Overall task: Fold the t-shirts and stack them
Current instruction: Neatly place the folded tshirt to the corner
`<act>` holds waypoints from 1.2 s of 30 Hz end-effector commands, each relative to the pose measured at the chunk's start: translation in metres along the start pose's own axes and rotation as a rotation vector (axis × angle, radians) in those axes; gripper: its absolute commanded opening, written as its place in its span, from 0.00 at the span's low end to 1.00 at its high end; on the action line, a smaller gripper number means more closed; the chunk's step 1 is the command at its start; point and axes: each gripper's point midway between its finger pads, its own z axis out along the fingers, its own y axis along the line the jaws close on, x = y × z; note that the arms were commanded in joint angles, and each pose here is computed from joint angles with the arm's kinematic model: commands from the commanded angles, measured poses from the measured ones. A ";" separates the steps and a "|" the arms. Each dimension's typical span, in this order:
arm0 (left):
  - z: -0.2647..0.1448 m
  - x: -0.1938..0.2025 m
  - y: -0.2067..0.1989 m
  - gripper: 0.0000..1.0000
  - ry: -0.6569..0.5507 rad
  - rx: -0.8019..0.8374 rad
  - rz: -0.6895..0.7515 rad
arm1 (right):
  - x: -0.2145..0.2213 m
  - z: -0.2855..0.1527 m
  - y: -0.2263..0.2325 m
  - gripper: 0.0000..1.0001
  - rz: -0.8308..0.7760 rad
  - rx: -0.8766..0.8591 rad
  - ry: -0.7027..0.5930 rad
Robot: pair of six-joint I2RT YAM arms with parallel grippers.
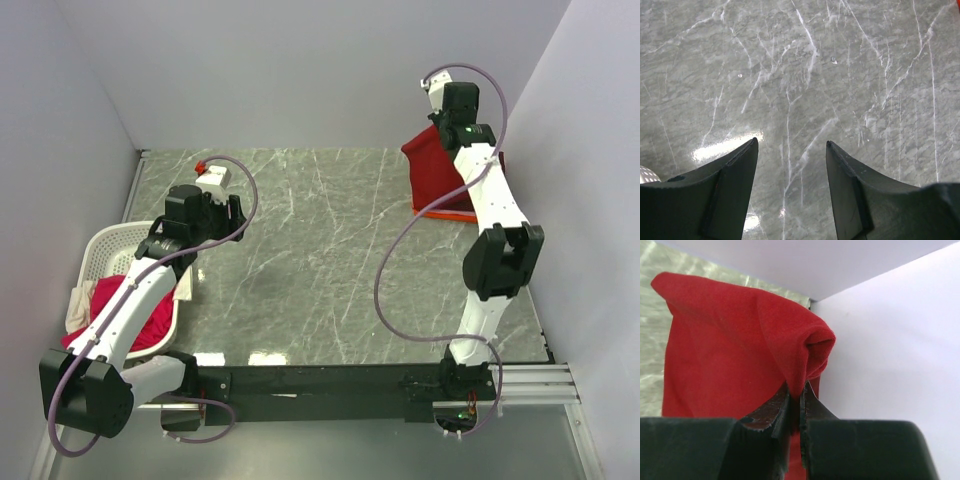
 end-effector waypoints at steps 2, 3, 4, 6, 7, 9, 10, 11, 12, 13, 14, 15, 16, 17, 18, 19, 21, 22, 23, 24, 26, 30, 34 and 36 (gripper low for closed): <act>-0.003 -0.017 -0.003 0.62 -0.059 0.011 0.026 | -0.013 0.023 -0.028 0.00 0.016 0.078 -0.050; -0.003 -0.018 -0.003 0.62 -0.062 0.011 0.027 | -0.013 0.026 -0.032 0.00 0.019 0.093 -0.048; -0.003 -0.018 -0.003 0.62 -0.060 0.011 0.027 | -0.011 0.030 -0.035 0.00 0.022 0.104 -0.043; -0.002 -0.017 -0.003 0.62 -0.059 0.013 0.026 | -0.004 0.039 -0.041 0.00 0.021 0.125 -0.022; -0.002 -0.017 -0.003 0.62 -0.057 0.016 0.026 | -0.003 0.042 -0.043 0.00 0.021 0.138 -0.021; -0.001 -0.016 -0.003 0.62 -0.052 0.017 0.024 | 0.003 0.050 -0.045 0.00 0.001 0.167 0.005; 0.000 -0.015 -0.003 0.62 -0.049 0.016 0.024 | 0.003 0.053 -0.047 0.00 0.001 0.186 0.003; -0.001 -0.016 -0.004 0.62 -0.052 0.018 0.026 | 0.006 0.058 -0.047 0.00 -0.014 0.196 0.013; 0.000 -0.015 -0.003 0.62 -0.049 0.015 0.024 | 0.011 0.059 -0.049 0.00 -0.023 0.222 0.033; -0.001 -0.016 -0.003 0.62 -0.051 0.013 0.026 | 0.010 0.061 -0.052 0.00 -0.024 0.243 0.028; 0.000 -0.015 -0.002 0.62 -0.050 0.012 0.027 | 0.014 0.066 -0.050 0.00 -0.042 0.250 0.041; -0.001 -0.015 -0.002 0.62 -0.051 0.012 0.027 | 0.019 0.067 -0.051 0.00 -0.050 0.273 0.063; 0.000 -0.014 -0.002 0.62 -0.048 0.012 0.027 | 0.020 0.070 -0.053 0.00 -0.053 0.294 0.064; 0.000 -0.015 -0.002 0.62 -0.049 0.012 0.028 | 0.028 0.076 -0.051 0.00 -0.083 0.307 0.094; -0.001 -0.016 -0.003 0.62 -0.051 0.013 0.027 | 0.032 0.079 -0.052 0.00 -0.095 0.328 0.111; 0.000 -0.014 -0.002 0.62 -0.047 0.010 0.026 | 0.038 0.080 -0.057 0.10 -0.104 0.377 0.145; -0.001 -0.015 0.000 0.62 -0.049 -0.001 0.025 | 0.062 0.097 -0.061 0.52 -0.148 0.413 0.223; -0.001 -0.015 0.000 0.62 -0.048 -0.004 0.026 | 0.065 0.100 -0.063 0.58 -0.146 0.436 0.231; -0.001 -0.016 0.001 0.62 -0.052 -0.011 0.025 | 0.073 0.104 -0.065 0.69 -0.147 0.463 0.259; -0.003 -0.016 0.002 0.62 -0.057 -0.017 0.027 | 0.074 0.104 -0.068 0.74 -0.141 0.484 0.263; -0.004 -0.016 0.005 0.62 -0.063 -0.029 0.030 | 0.067 0.099 -0.075 0.78 -0.099 0.515 0.246; -0.005 -0.018 0.005 0.62 -0.073 -0.035 0.028 | 0.036 0.076 -0.069 0.78 -0.007 0.425 0.148; -0.004 -0.018 0.006 0.62 -0.069 -0.040 0.016 | 0.011 0.035 -0.024 0.78 0.087 0.027 0.020; -0.004 -0.020 0.005 0.62 -0.078 -0.039 0.009 | 0.011 0.023 0.025 0.80 0.119 -0.222 -0.045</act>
